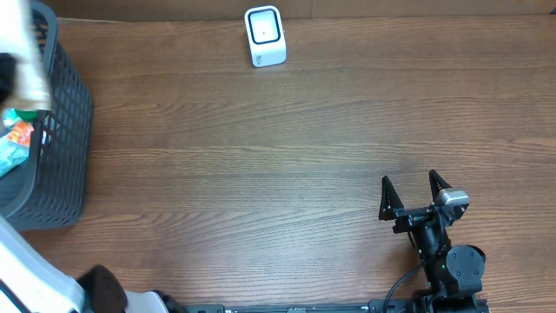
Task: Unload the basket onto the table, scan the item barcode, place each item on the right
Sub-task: 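Lift the clear bag out and carry it toward the white scanner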
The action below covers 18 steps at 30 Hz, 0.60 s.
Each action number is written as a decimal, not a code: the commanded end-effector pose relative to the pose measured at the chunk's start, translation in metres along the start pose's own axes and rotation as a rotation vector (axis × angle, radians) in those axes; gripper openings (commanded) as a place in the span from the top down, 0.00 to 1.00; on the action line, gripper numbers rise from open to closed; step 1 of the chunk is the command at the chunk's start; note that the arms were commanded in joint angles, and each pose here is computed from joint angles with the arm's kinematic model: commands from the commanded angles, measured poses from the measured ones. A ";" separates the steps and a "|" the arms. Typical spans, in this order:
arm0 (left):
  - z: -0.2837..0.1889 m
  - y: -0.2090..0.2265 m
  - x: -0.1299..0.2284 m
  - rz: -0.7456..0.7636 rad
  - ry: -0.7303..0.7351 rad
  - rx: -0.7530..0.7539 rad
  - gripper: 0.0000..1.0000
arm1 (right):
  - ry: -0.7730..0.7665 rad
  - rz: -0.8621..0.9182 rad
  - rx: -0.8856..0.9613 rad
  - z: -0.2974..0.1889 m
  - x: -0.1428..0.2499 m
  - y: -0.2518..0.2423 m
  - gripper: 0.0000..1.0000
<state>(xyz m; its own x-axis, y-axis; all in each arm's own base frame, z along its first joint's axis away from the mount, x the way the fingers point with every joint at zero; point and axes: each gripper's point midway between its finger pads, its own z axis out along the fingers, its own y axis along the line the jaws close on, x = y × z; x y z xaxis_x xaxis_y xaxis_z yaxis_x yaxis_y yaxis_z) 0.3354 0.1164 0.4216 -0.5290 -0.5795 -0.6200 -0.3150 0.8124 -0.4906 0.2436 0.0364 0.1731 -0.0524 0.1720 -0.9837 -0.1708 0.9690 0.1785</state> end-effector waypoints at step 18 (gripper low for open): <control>0.144 -0.159 0.309 0.589 0.801 0.266 0.96 | -0.004 -0.005 -0.002 0.000 0.002 0.000 0.00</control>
<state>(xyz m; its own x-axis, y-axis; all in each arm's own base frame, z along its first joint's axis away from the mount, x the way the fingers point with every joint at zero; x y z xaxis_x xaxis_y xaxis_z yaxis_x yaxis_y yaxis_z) 0.3440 -0.1795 0.2508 -0.9201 0.1885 -0.3434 0.3216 0.8640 -0.3874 0.2437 0.0363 0.1730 -0.0527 0.1720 -0.9837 -0.1703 0.9691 0.1785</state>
